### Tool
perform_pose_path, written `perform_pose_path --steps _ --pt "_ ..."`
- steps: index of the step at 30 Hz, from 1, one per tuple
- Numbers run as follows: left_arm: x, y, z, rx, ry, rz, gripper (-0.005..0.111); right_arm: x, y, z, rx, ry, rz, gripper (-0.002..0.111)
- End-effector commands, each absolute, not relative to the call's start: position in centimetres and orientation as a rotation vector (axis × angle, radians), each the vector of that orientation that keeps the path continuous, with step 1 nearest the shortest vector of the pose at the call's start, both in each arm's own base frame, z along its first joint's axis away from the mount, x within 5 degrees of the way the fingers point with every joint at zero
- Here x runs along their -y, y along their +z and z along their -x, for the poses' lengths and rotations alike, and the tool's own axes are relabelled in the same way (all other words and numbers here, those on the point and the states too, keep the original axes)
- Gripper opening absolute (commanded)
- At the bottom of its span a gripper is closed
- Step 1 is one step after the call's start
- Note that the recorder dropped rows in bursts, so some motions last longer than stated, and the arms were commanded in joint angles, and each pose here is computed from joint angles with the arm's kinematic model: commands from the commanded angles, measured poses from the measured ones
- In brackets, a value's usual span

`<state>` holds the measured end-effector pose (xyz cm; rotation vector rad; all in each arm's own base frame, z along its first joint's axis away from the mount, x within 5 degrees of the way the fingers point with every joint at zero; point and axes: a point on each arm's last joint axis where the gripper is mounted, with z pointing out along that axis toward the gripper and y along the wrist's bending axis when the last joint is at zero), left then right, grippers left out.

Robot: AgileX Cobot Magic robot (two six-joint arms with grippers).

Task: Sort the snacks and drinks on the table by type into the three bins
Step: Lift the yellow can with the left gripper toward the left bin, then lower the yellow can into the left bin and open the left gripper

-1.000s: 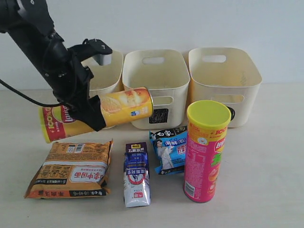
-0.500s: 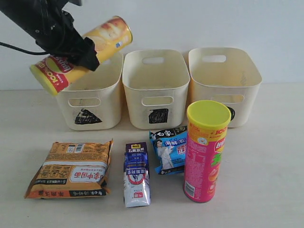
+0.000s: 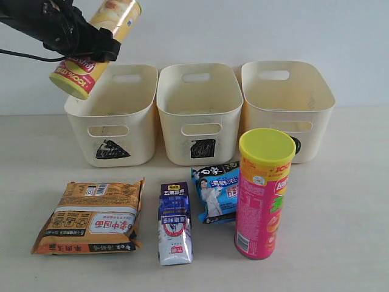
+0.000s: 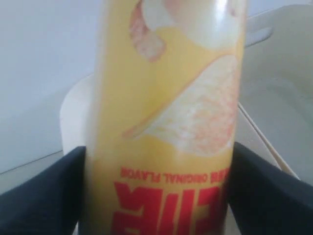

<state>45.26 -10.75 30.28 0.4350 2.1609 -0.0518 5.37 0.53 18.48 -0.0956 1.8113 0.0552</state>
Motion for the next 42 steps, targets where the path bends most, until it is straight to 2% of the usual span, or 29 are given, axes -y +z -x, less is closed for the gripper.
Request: perform_pose_path --steps 1,11,20,23,29,33,37,42 --pt "10.6 29.4 -47.3 -2.136 -0.059 -0.392 0.004 -0.5 18.4 -5.4 -1.803 0.054 0.093 0.0" --pt "10.9 26.3 -50.9 -2.137 -0.114 -0.27 0.004 -0.5 18.4 -5.4 -1.803 0.054 0.093 0.0" --pt "10.9 23.1 -52.1 -2.188 -0.108 -0.267 0.006 -0.5 18.4 -5.4 -1.802 0.054 0.093 0.0" --pt "10.6 22.4 -52.3 -2.202 -0.104 -0.263 0.018 -0.5 18.4 -5.4 -1.803 0.054 0.093 0.0" --pt "10.2 22.2 -52.4 -2.203 -0.109 -0.236 0.061 -0.5 18.4 -5.4 -1.803 0.054 0.093 0.0" --pt "10.2 22.2 -52.5 -2.199 -0.109 -0.236 0.082 -0.5 18.4 -5.4 -1.803 0.054 0.093 0.0" --pt "10.2 22.3 -52.4 -2.199 -0.109 -0.236 0.092 -0.5 18.4 -5.4 -1.803 0.054 0.093 0.0" --pt "10.2 23.8 -52.1 -2.179 -0.107 -0.239 0.094 -0.5 18.4 -5.4 -1.803 0.054 0.093 0.0"
